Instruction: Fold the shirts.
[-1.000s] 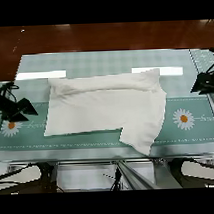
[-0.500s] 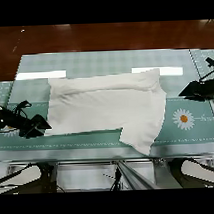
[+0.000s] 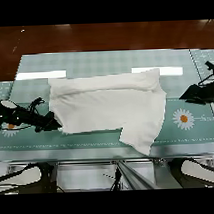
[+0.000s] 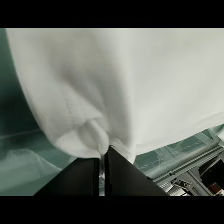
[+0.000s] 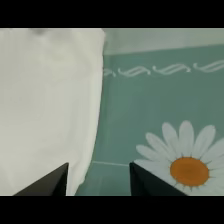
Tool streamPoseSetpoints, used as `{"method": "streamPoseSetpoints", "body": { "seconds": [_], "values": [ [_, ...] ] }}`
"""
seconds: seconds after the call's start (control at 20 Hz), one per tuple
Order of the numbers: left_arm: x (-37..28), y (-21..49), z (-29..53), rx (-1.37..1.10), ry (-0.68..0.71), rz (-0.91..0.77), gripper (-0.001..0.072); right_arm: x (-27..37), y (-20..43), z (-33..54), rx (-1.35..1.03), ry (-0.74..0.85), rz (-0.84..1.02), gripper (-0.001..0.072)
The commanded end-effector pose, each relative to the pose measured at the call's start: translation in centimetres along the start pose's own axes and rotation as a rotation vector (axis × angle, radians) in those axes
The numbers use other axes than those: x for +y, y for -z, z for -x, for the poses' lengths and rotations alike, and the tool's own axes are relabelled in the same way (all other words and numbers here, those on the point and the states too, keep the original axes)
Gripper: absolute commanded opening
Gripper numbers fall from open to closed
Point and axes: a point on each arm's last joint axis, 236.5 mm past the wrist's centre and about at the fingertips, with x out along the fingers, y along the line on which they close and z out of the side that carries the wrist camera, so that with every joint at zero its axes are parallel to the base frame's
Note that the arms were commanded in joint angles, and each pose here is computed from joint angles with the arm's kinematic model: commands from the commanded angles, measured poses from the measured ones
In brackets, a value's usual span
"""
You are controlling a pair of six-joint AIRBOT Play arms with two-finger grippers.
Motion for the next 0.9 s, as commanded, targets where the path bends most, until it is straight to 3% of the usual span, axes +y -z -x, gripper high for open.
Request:
{"method": "streamPoseSetpoints", "body": {
  "seconds": [0.0,0.25,0.6,0.85],
  "values": [
    [-0.2,-0.6,-0.5,-0.017,-0.004,-0.045,0.0031,0.3,5.4,-3.3,0.152,-0.107,-0.105,0.0512],
    [-0.3,-0.5,-0.4,-0.016,-0.003,-0.051,0.0031,4.2,10.4,-7.8,0.231,-0.336,-0.175,0.0538],
    [-0.6,-0.4,-0.4,-0.015,0.011,-0.047,0.0031,2.5,10.0,-8.6,0.053,-0.209,-0.18,0.0532],
    [-0.9,-0.6,-0.4,-0.021,0.022,-0.042,0.0031,3.8,11.5,-10.8,0.089,-0.18,-0.118,0.0531]
  ]
}}
